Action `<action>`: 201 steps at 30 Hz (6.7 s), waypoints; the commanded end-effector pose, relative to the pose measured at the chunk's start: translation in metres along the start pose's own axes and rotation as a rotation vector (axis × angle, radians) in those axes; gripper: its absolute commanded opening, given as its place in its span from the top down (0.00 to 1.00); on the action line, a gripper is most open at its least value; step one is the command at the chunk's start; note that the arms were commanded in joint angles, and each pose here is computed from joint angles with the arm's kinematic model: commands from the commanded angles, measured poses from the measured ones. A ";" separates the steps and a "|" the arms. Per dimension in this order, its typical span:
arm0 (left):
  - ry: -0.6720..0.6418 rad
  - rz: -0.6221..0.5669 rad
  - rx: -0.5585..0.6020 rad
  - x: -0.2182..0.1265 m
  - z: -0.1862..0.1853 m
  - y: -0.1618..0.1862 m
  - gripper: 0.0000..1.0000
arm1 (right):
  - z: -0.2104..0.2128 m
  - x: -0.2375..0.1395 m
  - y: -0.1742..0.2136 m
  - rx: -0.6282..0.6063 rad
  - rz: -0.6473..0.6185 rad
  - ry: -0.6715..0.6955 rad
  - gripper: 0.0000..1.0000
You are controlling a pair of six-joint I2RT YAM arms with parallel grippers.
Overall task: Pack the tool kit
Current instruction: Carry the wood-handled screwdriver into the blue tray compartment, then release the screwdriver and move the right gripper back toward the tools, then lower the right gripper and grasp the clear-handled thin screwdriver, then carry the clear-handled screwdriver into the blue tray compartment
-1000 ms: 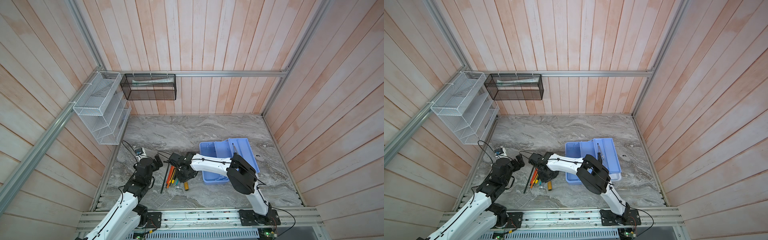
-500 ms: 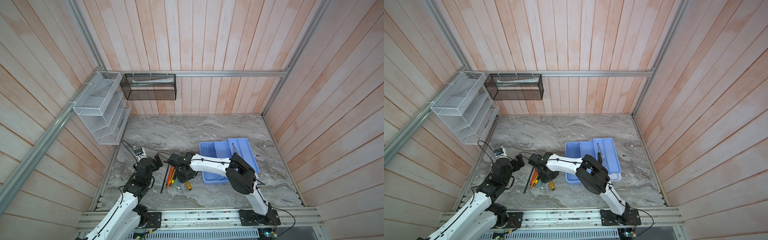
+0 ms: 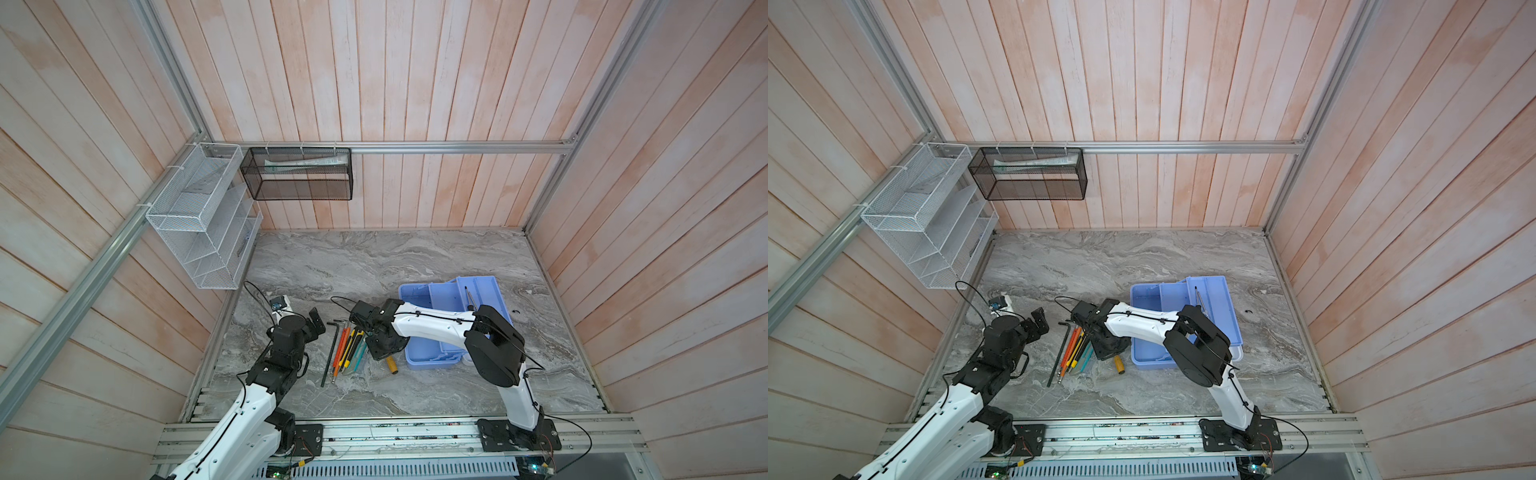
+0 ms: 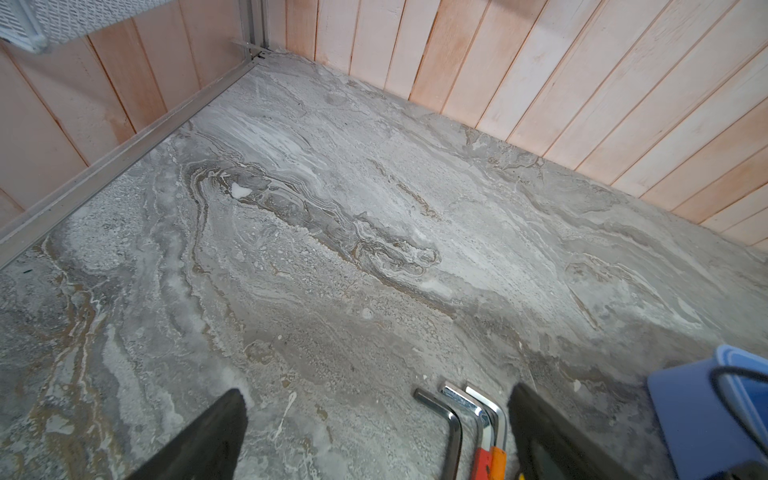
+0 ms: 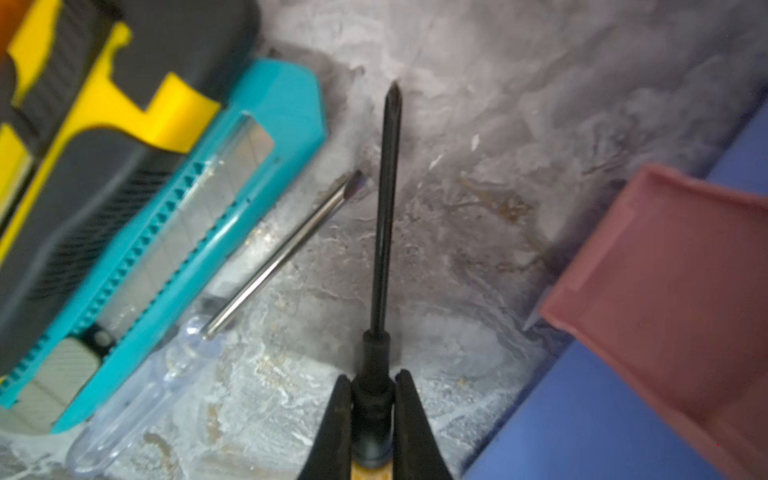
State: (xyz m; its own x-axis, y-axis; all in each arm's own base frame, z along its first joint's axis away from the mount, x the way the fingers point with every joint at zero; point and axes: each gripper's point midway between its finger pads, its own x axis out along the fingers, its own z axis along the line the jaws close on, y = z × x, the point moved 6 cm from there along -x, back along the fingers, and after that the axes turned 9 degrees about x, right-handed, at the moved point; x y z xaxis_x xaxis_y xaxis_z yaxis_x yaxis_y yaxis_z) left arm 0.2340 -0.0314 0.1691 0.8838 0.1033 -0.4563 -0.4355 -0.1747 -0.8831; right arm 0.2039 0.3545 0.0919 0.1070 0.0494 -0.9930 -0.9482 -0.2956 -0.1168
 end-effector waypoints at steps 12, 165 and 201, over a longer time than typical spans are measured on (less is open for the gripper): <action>-0.007 0.004 -0.009 0.000 0.001 0.001 0.00 | -0.035 -0.072 -0.027 0.022 -0.158 -0.111 1.00; -0.005 -0.031 -0.037 -0.008 0.008 0.000 0.00 | -0.010 0.003 0.005 0.107 -0.032 0.000 0.99; -0.014 -0.020 -0.036 -0.005 0.008 0.001 0.00 | -0.204 -0.159 -0.032 0.286 -0.364 0.099 1.00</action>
State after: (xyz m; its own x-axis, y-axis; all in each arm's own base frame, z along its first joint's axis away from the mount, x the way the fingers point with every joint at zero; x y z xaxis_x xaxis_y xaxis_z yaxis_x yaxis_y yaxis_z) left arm 0.2284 -0.0265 0.1736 0.8950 0.1109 -0.4320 -0.4047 -0.2051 -0.8911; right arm 0.2816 0.1954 0.2576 0.4855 0.1398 -0.8630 -0.8731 0.0267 -0.4869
